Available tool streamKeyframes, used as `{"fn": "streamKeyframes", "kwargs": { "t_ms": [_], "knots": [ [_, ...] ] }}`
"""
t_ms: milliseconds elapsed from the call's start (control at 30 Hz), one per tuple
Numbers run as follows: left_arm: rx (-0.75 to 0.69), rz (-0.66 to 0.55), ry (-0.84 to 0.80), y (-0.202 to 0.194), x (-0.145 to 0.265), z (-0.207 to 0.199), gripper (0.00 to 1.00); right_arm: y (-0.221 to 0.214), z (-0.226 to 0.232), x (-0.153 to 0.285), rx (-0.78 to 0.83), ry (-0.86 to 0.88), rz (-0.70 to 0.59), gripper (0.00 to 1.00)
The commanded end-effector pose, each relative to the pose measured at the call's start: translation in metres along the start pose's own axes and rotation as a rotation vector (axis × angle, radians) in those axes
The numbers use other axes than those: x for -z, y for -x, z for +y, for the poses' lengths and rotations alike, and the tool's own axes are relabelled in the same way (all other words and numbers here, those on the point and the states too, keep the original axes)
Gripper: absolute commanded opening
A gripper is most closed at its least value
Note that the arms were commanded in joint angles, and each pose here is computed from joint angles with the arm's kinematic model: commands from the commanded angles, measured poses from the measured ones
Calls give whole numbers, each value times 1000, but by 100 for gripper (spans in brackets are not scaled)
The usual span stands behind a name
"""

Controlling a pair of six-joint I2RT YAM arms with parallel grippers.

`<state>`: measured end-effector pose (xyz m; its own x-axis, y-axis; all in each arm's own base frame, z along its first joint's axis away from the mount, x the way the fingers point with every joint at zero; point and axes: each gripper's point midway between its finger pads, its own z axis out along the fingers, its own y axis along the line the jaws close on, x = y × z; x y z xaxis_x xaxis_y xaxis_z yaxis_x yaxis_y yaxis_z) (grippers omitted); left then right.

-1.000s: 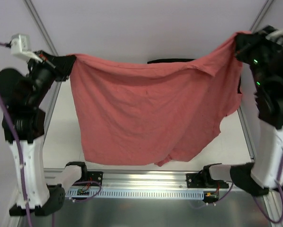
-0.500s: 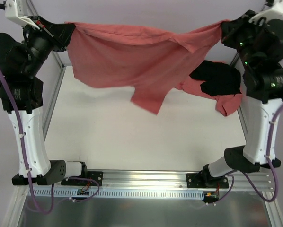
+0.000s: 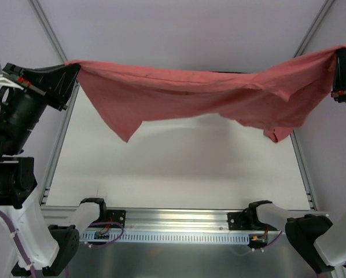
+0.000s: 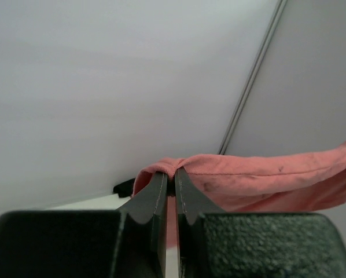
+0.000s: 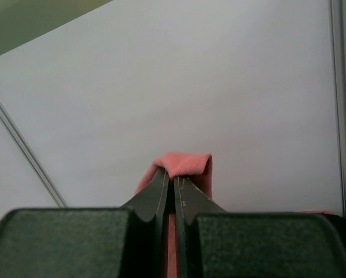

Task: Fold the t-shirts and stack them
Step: Flatten out the tshirt

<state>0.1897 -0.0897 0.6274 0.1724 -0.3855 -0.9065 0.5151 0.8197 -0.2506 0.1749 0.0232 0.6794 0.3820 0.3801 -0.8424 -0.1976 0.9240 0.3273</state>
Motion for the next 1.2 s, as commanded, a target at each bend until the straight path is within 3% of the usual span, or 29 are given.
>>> {"fn": "streamKeyframes", "kwargs": {
  "t_ms": [0,233,467,567,733,833,933,1000,1033,1067,1167],
  "knots": [
    [-31,-30,-2,13,20,-14,0,15,-7,12,39,-31,-42,0],
    [-37,-87,-6,31,41,-32,0,29,-6,29,38,-27,-73,0],
    [-14,-57,24,20,36,-21,0,-1,-10,3,56,-39,9,0],
    [15,0,55,-1,21,-2,0,-40,-18,-20,76,-64,109,0],
    [110,151,140,-71,-20,56,0,-149,-35,-78,95,-105,372,0],
    [144,209,167,-102,-46,84,0,-194,-39,-107,85,-102,463,0],
    [148,246,171,-119,-98,120,0,-230,-36,-151,41,-89,500,0],
    [97,179,115,-76,-119,108,0,-232,-30,-185,17,-60,451,0],
    [112,211,117,-87,-146,125,0,-228,-26,-195,-15,-42,422,0],
    [57,103,62,-36,-149,102,0,-221,-22,-202,-38,-24,389,0],
    [104,30,12,-11,-163,100,0,-190,-9,-210,-80,44,273,0]
  ]
}}
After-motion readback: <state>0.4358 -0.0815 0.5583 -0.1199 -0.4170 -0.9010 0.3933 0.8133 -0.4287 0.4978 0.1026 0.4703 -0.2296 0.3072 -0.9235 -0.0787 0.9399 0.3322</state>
